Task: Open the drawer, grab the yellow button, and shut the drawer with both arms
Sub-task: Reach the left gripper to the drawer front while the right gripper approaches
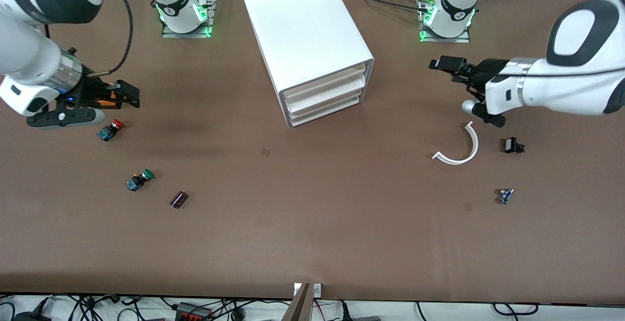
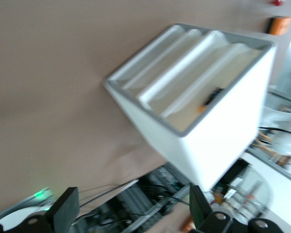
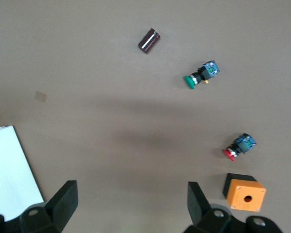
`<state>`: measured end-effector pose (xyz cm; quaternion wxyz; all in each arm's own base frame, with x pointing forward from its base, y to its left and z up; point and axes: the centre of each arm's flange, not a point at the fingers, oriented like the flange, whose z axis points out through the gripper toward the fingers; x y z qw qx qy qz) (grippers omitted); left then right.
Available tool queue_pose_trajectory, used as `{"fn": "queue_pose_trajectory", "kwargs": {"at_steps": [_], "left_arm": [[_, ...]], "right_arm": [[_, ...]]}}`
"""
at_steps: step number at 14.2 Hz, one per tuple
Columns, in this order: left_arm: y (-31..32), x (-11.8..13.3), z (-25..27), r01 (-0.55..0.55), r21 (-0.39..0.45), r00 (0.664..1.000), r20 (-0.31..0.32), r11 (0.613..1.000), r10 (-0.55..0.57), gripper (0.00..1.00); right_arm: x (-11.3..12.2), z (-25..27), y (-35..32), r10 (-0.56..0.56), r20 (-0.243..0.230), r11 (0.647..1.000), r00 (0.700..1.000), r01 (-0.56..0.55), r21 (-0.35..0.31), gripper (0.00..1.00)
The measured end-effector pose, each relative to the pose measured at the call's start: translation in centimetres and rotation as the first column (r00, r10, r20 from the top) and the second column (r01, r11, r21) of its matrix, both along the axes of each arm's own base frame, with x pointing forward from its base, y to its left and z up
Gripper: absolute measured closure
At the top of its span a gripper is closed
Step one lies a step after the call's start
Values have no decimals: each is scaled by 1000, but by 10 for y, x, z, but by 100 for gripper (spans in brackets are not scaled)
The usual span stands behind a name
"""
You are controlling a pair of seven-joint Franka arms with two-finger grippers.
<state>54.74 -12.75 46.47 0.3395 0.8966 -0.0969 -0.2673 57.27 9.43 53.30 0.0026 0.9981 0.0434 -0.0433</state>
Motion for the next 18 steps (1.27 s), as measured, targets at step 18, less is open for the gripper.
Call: {"fn": "queue_pose_trajectory", "kwargs": {"at_steps": [18], "left_arm": [[-117, -45, -206, 37, -621, 975, 195, 783, 108, 13]], "right_arm": [[4, -1, 54, -228, 10, 974, 974, 228, 13, 0]]}}
